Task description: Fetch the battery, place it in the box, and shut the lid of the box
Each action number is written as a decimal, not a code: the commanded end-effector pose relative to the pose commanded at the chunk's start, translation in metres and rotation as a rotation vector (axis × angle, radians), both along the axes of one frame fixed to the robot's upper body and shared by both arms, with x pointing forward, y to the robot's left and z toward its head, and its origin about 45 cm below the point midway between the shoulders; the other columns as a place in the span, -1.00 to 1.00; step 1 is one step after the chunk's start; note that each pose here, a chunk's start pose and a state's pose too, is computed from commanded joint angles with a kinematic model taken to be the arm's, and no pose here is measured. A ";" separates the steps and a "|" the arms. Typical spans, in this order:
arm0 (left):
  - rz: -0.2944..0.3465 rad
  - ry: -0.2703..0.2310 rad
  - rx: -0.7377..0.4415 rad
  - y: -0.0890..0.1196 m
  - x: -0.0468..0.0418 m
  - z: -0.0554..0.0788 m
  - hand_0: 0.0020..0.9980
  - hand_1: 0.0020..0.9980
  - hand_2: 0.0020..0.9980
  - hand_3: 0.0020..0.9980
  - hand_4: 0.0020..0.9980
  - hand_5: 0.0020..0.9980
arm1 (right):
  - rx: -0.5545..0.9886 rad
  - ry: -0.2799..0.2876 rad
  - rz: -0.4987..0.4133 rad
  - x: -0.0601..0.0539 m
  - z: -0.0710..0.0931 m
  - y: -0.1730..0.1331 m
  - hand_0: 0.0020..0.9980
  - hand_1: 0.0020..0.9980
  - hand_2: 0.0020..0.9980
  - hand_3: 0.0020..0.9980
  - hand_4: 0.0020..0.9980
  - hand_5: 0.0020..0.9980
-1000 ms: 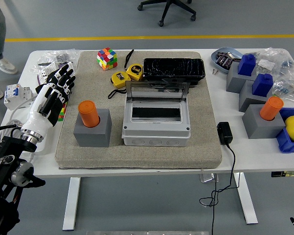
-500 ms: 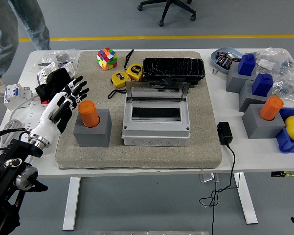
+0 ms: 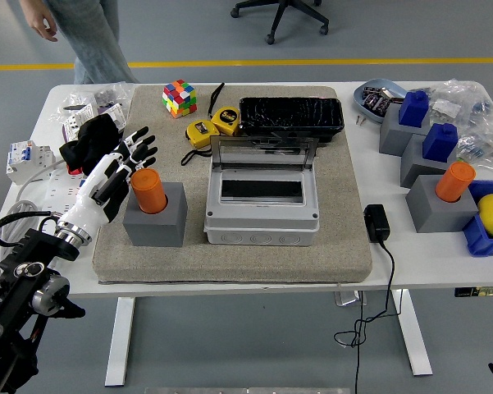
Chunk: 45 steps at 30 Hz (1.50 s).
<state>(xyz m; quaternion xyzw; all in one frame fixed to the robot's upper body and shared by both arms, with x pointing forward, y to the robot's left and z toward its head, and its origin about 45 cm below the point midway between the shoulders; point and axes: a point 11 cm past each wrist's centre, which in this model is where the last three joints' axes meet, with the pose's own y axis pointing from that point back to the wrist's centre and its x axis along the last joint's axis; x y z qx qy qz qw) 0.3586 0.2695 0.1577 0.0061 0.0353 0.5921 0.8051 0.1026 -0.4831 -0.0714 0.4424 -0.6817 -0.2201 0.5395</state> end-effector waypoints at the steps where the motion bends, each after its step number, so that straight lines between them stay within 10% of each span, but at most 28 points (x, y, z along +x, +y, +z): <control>1: -0.001 0.003 0.002 0.001 0.0009 -0.001 0.85 0.94 1.00 1.00 1.00 0.41 | 0.000 0.000 0.000 0.000 0.000 0.000 0.82 0.81 0.72 0.82 1.00 1.00; 28: -0.011 -0.024 0.093 -0.003 0.0039 0.004 0.77 0.88 0.92 0.95 1.00 -0.40 | 0.001 -0.009 -0.010 0.002 0.001 -0.001 0.82 0.81 0.72 0.81 1.00 1.00; 35: 0.000 -0.032 0.124 -0.003 0.0041 0.004 0.69 0.80 0.79 0.84 1.00 -0.88 | 0.001 -0.011 -0.013 0.003 0.001 -0.001 0.82 0.81 0.72 0.80 1.00 1.00; 45: -0.004 -0.036 0.134 -0.007 0.0040 0.005 0.70 0.78 0.75 0.79 1.00 -0.96 | 0.000 -0.014 -0.016 0.003 0.002 -0.002 0.82 0.81 0.72 0.80 1.00 1.00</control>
